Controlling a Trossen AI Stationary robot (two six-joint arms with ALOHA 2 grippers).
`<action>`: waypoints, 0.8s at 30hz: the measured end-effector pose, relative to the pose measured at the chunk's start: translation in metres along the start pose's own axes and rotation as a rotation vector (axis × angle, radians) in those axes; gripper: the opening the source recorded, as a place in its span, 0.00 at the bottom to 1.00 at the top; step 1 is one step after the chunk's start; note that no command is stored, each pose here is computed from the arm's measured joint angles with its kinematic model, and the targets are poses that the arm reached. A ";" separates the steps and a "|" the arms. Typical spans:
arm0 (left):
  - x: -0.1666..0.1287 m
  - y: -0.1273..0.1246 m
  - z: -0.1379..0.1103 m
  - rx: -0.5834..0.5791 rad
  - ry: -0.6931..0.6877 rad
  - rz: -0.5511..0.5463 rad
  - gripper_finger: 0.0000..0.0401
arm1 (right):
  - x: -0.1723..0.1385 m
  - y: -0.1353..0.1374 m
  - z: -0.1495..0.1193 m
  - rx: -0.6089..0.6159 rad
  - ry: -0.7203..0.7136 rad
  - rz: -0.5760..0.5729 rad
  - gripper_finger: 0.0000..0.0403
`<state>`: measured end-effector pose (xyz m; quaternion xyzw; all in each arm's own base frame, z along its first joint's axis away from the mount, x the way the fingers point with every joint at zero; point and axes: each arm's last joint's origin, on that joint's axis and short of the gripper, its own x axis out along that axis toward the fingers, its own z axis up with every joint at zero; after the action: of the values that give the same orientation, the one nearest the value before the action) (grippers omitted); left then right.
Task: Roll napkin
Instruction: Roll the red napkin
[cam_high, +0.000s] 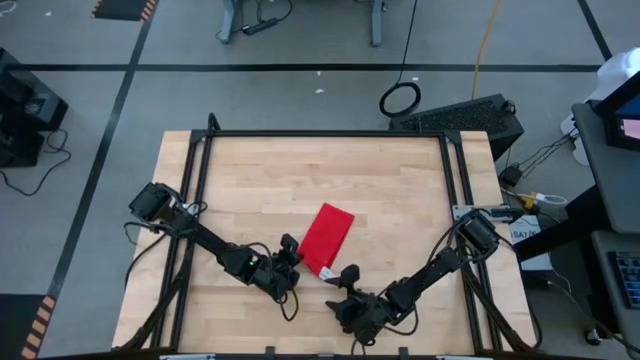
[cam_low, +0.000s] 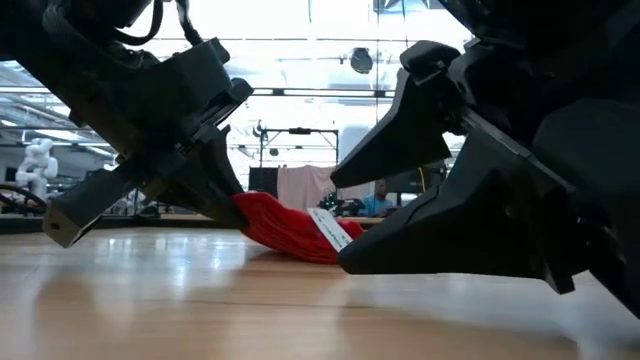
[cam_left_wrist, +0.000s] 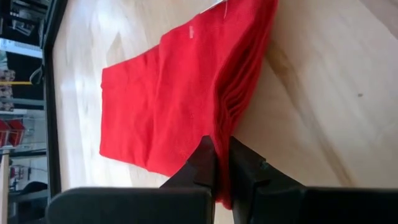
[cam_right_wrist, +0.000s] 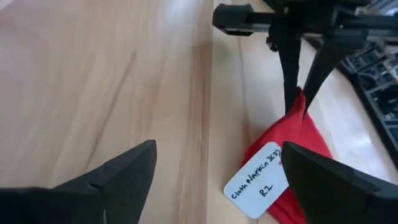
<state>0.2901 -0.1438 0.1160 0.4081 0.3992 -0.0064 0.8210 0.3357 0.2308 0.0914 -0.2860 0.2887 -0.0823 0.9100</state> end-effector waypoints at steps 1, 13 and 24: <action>0.000 0.001 0.000 -0.002 0.001 0.001 0.05 | 0.000 0.000 0.000 -0.014 0.000 -0.002 0.84; 0.007 0.008 -0.005 -0.072 0.025 -0.015 0.05 | 0.034 -0.034 -0.008 0.029 0.083 -0.085 0.84; 0.009 0.010 -0.009 -0.086 0.052 -0.043 0.05 | 0.044 -0.043 -0.018 0.114 0.170 0.029 0.76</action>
<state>0.2939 -0.1282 0.1130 0.3637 0.4290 0.0035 0.8268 0.3621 0.1729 0.0821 -0.2218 0.3636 -0.1095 0.8981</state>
